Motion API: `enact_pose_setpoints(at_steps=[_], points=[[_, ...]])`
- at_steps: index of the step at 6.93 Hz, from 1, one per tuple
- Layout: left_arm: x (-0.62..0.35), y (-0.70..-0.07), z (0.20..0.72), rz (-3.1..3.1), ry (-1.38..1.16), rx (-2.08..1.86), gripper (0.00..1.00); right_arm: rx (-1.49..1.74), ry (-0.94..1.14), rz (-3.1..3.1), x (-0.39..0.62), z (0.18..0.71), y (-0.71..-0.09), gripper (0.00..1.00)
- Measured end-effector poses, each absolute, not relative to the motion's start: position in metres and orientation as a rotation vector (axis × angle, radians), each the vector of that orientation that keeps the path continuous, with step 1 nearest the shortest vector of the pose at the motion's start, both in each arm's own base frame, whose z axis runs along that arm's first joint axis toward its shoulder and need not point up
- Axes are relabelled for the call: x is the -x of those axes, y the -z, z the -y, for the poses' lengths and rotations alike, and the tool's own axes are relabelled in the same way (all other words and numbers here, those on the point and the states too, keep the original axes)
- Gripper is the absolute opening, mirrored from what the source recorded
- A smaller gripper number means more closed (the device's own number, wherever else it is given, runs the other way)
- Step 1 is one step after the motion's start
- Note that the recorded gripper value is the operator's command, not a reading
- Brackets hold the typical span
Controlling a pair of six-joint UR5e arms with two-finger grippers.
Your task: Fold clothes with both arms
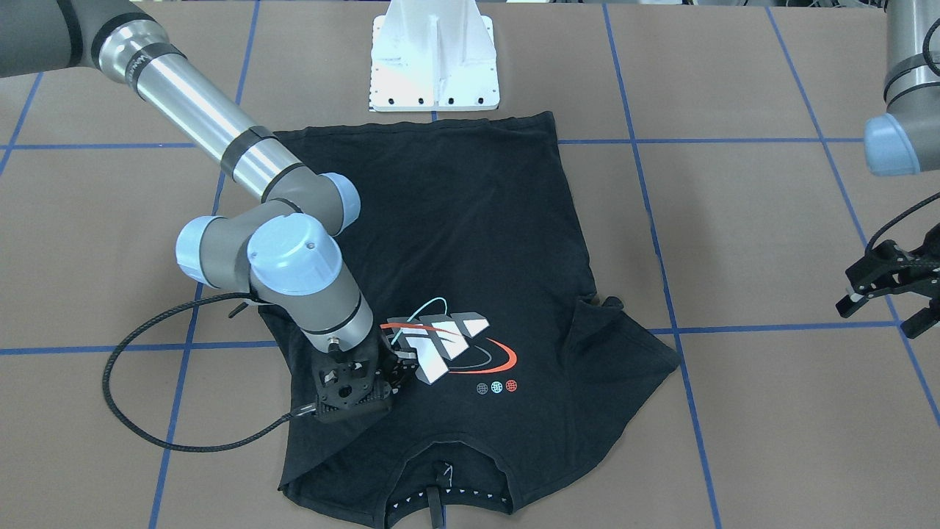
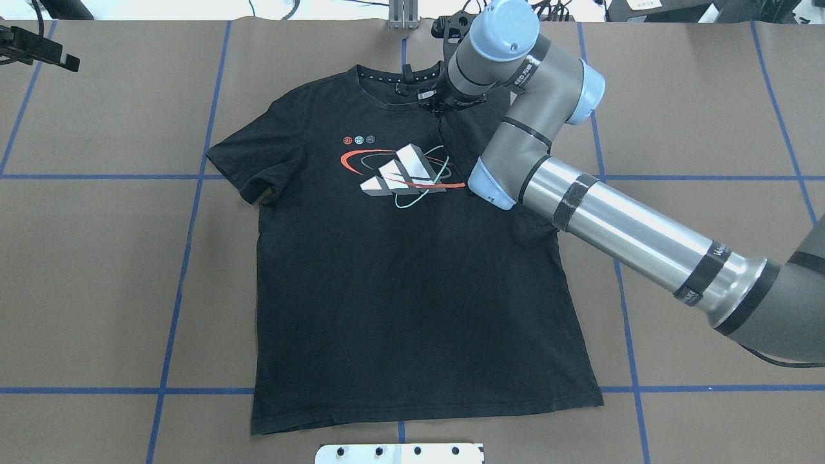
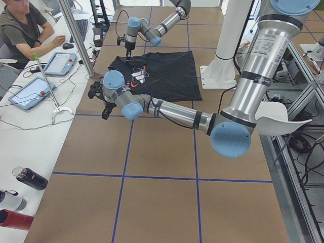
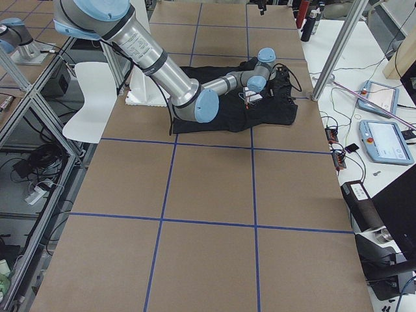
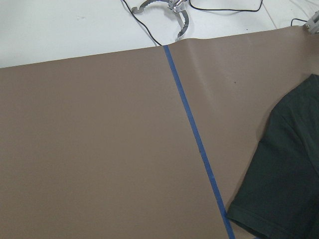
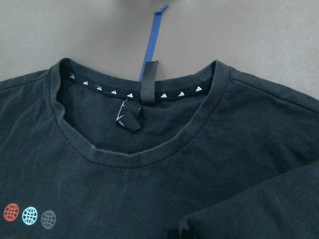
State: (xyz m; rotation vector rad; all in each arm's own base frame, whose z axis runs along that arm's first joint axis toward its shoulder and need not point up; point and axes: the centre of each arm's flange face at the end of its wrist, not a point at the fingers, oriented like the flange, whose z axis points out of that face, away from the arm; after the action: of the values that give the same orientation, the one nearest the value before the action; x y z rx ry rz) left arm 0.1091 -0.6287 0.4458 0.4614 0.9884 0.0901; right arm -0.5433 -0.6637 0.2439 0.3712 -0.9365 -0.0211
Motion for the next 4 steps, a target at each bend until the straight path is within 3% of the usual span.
enact_pose_setpoints(at_steps=[4], points=[[-0.144, -0.435, 0.633, -0.991, -0.070, -0.475, 0.99, -0.382, -0.015, 0.937, 0.547, 0.654, -0.242, 1.00]])
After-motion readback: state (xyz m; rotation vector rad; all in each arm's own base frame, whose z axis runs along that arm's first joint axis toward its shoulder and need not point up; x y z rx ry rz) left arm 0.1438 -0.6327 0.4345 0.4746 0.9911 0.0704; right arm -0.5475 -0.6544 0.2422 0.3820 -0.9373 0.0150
